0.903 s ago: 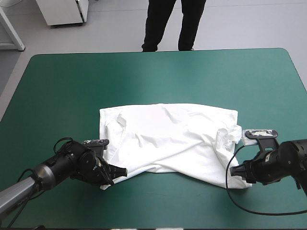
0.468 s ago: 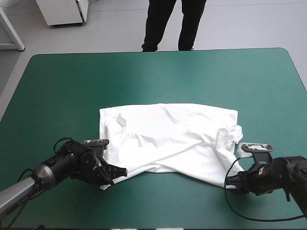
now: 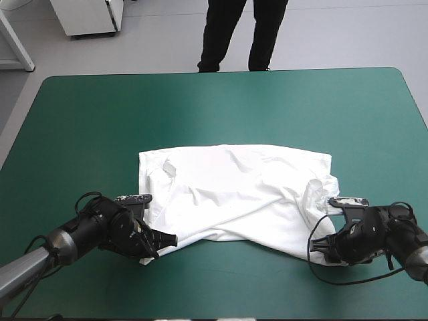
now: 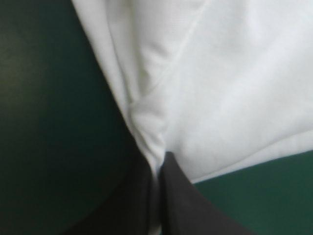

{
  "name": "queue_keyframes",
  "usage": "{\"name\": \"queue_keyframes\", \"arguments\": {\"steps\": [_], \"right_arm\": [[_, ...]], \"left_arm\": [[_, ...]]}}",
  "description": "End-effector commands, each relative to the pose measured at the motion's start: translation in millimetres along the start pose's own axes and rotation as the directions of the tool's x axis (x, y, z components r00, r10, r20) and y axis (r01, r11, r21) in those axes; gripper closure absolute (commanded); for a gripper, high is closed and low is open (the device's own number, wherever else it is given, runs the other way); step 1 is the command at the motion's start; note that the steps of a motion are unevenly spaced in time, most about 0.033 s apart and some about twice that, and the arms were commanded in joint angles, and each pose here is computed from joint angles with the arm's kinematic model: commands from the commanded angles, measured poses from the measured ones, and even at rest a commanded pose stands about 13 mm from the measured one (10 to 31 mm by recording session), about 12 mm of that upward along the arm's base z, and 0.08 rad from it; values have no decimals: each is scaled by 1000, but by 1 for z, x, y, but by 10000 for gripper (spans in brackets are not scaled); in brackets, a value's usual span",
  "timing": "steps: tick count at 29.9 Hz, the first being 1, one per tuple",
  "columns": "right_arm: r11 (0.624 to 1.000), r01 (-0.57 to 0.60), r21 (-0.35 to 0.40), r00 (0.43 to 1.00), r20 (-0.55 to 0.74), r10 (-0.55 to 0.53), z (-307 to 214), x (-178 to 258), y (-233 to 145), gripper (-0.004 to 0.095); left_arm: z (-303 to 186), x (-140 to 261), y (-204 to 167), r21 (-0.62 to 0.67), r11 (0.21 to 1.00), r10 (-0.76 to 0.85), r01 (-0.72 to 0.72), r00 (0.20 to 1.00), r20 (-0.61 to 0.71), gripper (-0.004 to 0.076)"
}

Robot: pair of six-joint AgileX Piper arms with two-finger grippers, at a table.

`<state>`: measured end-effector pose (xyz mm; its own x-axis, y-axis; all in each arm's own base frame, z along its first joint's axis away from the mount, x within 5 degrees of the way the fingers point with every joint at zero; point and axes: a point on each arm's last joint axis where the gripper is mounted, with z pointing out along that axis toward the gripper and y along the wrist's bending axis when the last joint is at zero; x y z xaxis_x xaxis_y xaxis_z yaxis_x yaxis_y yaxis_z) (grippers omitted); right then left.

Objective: Fold the cloth

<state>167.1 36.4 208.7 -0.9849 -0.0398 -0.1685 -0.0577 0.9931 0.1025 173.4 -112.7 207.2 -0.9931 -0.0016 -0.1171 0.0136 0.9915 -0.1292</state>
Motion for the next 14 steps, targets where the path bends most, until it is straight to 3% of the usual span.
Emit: {"name": "queue_keyframes", "arguments": {"steps": [1, 5, 6, 11, 14], "right_arm": [[1000, 2, 19, 1000, 7, -3, 7, -5, -2, 548], [999, -13, 32, 1000, -4, 13, 6, -4, -3, 820], [999, -7, 39, 1000, -17, 8, 6, -3, -3, 930], [999, -2, 47, 999, -35, 4, -2, 1, -4, 923], [999, -2, 33, 1000, 30, 1, -20, -1, -1, 923]], "left_arm": [[1, 0, 3, -30, 999, 29, -29, 1000, 10, 746], [1, 0, 3, -30, 999, 29, -29, 1000, 10, 746], [1, 0, 3, -30, 999, 29, -29, 1000, 10, 746], [-3, -1, 2, -35, 998, 48, -48, 999, -2, 746], [-17, -6, -2, -23, 996, 81, -81, 996, 24, 746]]}}
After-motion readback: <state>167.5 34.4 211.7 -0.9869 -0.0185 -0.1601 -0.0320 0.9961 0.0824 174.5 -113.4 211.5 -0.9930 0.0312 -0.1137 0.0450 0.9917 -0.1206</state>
